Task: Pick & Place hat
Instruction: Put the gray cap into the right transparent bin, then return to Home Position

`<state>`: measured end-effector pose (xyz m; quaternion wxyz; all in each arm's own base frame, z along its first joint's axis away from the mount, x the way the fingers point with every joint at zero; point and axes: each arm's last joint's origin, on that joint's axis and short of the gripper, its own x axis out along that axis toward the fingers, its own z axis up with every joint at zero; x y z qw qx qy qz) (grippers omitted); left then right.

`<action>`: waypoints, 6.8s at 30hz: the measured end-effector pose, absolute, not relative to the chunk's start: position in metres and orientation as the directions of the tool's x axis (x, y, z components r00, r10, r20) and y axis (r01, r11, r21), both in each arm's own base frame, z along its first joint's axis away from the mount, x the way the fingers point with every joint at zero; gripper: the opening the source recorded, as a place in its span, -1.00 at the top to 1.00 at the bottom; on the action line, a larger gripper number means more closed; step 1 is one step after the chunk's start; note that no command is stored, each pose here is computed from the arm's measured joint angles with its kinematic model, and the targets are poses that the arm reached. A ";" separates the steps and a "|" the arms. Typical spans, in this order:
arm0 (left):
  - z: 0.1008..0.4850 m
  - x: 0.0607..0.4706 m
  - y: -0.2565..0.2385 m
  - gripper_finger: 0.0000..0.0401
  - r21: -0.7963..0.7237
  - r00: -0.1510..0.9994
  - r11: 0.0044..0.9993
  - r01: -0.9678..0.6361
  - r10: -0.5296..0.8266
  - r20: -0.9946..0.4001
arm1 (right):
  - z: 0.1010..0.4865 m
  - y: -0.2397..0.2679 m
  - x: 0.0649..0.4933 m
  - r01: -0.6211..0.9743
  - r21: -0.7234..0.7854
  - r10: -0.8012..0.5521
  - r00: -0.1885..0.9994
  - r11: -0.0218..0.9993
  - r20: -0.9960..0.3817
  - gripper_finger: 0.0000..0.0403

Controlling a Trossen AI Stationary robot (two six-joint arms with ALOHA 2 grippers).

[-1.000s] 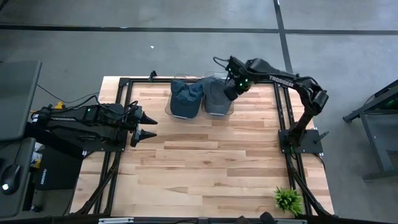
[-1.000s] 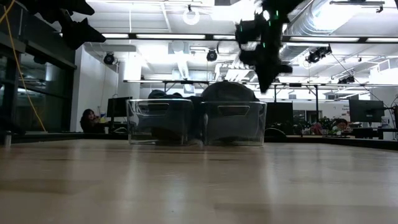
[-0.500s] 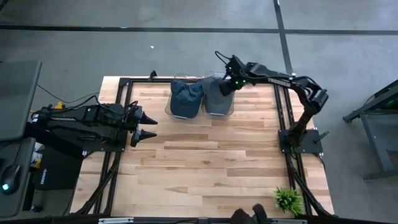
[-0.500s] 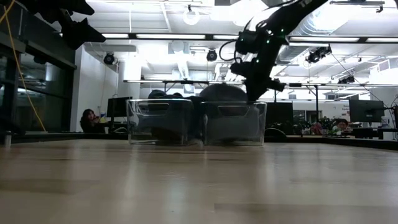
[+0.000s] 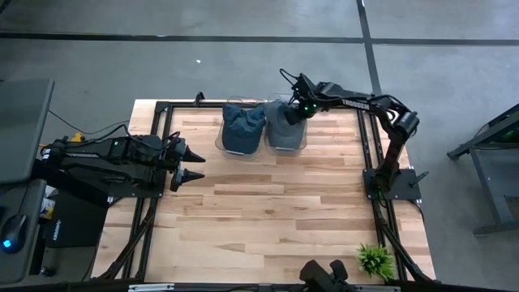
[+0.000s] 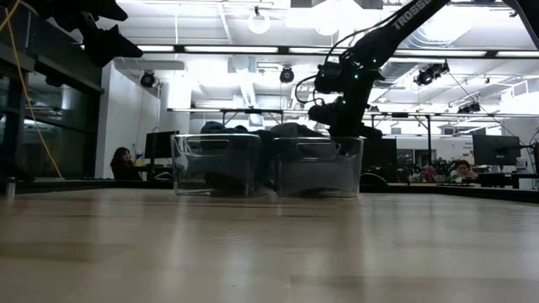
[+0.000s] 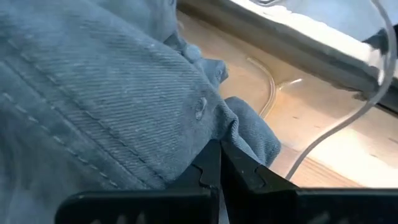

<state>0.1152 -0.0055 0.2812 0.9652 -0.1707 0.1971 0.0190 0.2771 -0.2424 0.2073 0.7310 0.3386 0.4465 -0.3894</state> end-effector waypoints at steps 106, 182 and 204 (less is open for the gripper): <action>0.292 0.075 0.004 -0.43 -0.349 0.927 0.877 -0.331 0.234 -0.292 | 0.353 -0.180 0.333 0.293 0.114 -0.084 0.587 0.949 -0.805 1.00; 0.155 0.109 0.002 -0.43 -0.116 0.965 0.965 -0.235 0.219 -0.142 | 0.158 -0.013 0.120 0.116 0.344 -0.078 0.990 0.932 -0.121 1.00; 0.155 0.109 0.002 -0.43 -0.121 0.967 0.966 -0.228 0.210 -0.143 | 0.153 -0.010 0.119 0.033 0.220 0.005 0.985 0.975 -0.170 1.00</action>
